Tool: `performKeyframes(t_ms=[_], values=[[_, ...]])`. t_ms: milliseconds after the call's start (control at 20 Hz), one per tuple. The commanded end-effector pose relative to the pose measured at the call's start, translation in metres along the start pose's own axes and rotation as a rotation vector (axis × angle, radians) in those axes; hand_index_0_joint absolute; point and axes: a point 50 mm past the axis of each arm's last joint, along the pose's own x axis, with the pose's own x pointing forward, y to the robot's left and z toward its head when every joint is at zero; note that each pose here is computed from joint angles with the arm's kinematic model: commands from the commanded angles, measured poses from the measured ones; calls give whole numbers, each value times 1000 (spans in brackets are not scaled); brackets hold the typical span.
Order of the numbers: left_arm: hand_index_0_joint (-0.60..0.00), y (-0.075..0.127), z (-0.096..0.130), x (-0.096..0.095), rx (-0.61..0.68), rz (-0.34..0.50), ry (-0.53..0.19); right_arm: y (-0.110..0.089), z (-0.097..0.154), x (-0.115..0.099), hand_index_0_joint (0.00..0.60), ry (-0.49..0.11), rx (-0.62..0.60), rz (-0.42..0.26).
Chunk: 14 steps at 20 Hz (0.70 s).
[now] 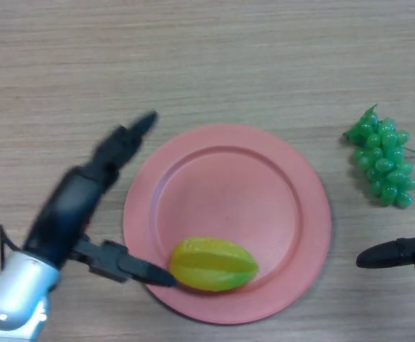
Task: Pick up the yellow starfruit and place it on the plate
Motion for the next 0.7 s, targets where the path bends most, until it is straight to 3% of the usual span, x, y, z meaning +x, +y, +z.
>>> performKeyframes(t_ms=[50, 250, 700], values=[[0, 26, 34, -6, 37, 113, -205, -11, 31, -1, 0, -210, -55, -57], [0, 37, 51, -15, 15, 165, -265, -10, 33, 4, 0, -220, -71, -64], [0, 58, 48, -19, -98, 219, -246, -9, 37, 13, 0, -234, -36, -83]])
